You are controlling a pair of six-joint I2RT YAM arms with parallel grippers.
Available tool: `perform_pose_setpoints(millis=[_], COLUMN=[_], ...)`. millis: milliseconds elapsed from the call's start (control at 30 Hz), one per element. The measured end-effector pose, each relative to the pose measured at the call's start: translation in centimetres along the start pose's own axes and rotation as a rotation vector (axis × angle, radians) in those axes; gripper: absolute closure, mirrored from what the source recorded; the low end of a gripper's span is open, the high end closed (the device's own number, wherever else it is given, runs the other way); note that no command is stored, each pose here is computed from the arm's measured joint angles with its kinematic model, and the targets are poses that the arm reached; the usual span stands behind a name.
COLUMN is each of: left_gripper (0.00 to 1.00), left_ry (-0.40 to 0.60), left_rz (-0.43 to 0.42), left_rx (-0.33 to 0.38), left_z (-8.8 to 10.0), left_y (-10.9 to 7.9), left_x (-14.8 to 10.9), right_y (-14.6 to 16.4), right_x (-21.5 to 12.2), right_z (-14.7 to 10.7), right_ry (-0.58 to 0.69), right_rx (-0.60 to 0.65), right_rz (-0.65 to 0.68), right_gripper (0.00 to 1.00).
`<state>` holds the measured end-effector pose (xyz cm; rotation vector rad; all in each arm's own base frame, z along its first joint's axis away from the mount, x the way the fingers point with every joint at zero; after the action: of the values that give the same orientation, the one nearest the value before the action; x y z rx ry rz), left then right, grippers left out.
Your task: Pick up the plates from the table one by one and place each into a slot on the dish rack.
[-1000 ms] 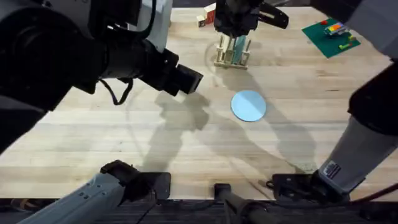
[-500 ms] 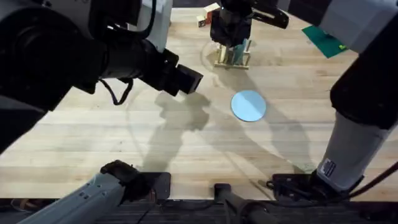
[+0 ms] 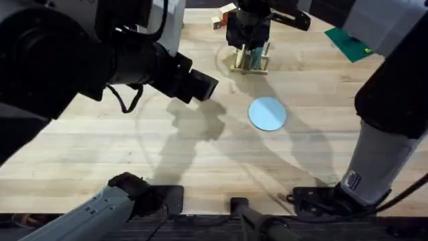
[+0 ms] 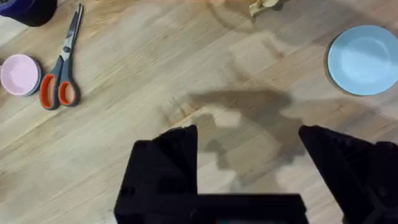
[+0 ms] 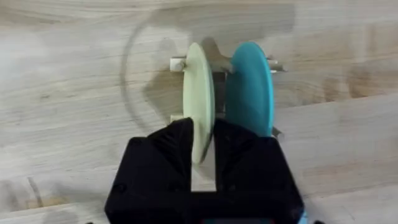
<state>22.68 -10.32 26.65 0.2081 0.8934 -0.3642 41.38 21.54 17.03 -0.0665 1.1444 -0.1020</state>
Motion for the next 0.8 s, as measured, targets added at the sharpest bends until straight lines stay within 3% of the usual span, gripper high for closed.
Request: perform_pose_setpoints(millis=[400, 600, 800], left_gripper=[0.006, 0.006, 0.007], left_ry=[0.000, 0.000, 0.000], left_rz=[0.000, 0.000, 0.000], left_rx=[0.000, 0.000, 0.000], left_z=[0.0, 0.0, 0.0], left_y=[0.0, 0.0, 0.0], left_x=[0.0, 0.0, 0.0], right_y=[-0.3, -1.5, -3.7], right_x=[-1.2, -6.9, -13.3], right_z=[0.2, 2.0, 2.4], right_ry=[0.006, -0.080, -0.148], right_rx=[-0.002, 0.011, 0.007], right_rz=[-0.003, 0.047, 0.083], right_gripper=[0.696, 0.690, 0.567])
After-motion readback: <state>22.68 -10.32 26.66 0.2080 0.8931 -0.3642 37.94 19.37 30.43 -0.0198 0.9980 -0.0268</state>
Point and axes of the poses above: each hand's point on the last joint's axis, 136 mm out from that joint toward the fingers, its own x axis out along the fingers, its own y axis along the line the jaws close on, z = x × y, the point moved 5 cm from there along -x, back along the fingers, and after that the axes turned 8 degrees about -x, right-handed, at the moved point
